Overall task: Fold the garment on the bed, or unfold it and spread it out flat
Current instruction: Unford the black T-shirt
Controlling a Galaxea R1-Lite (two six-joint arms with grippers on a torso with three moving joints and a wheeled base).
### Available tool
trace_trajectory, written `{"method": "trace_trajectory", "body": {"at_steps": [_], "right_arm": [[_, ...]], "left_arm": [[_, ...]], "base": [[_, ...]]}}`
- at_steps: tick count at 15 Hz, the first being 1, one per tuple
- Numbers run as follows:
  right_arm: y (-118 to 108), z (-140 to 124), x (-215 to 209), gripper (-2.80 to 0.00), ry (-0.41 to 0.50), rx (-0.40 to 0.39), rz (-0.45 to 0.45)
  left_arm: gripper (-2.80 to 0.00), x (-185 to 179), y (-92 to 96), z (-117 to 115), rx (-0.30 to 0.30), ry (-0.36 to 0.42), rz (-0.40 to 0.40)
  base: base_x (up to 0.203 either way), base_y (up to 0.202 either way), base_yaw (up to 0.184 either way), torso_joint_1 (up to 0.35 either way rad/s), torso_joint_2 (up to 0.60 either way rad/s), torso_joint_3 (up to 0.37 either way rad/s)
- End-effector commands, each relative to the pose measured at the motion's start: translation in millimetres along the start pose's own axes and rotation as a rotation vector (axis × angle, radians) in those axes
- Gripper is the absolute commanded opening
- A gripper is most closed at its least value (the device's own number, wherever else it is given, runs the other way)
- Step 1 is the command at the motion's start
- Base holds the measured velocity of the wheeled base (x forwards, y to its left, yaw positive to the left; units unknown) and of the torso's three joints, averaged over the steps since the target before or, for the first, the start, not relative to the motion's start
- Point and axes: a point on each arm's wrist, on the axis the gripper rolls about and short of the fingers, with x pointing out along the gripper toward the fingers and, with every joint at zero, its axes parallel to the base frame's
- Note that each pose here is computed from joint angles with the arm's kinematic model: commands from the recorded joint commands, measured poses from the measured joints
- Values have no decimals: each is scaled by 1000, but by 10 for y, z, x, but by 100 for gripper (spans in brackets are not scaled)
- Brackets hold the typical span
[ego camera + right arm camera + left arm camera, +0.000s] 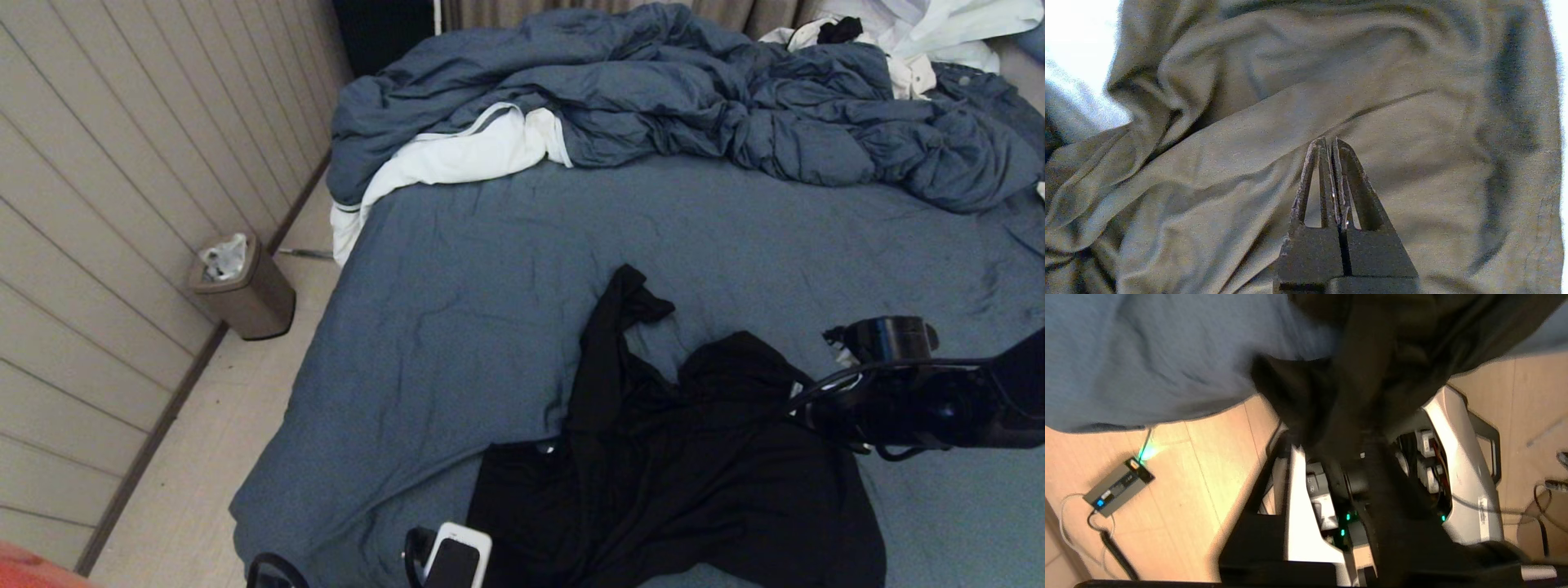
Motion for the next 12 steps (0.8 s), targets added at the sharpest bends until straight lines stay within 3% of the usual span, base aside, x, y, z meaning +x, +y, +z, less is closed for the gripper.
{"method": "trace_trajectory", "body": {"at_steps": [1,4,8,12], "right_arm": [[-1,-10,14,-280,4,1,1],[8,-14,15,-280,5,-1,3],[12,-9,-2,-280,1,-1,4],[11,-17,-15,-280,2,-1,4]], "left_arm": [[0,-37,-66,3,-3,-30,-18],[0,-34,-70,392,-93,-124,2],[0,223,118,1112,-211,-213,70],[0,641,141,1595,-245,-240,83]], "base": [[0,0,0,0,0,0],[0,0,0,0,0,0],[0,0,0,0,0,0],[0,0,0,0,0,0]]}}
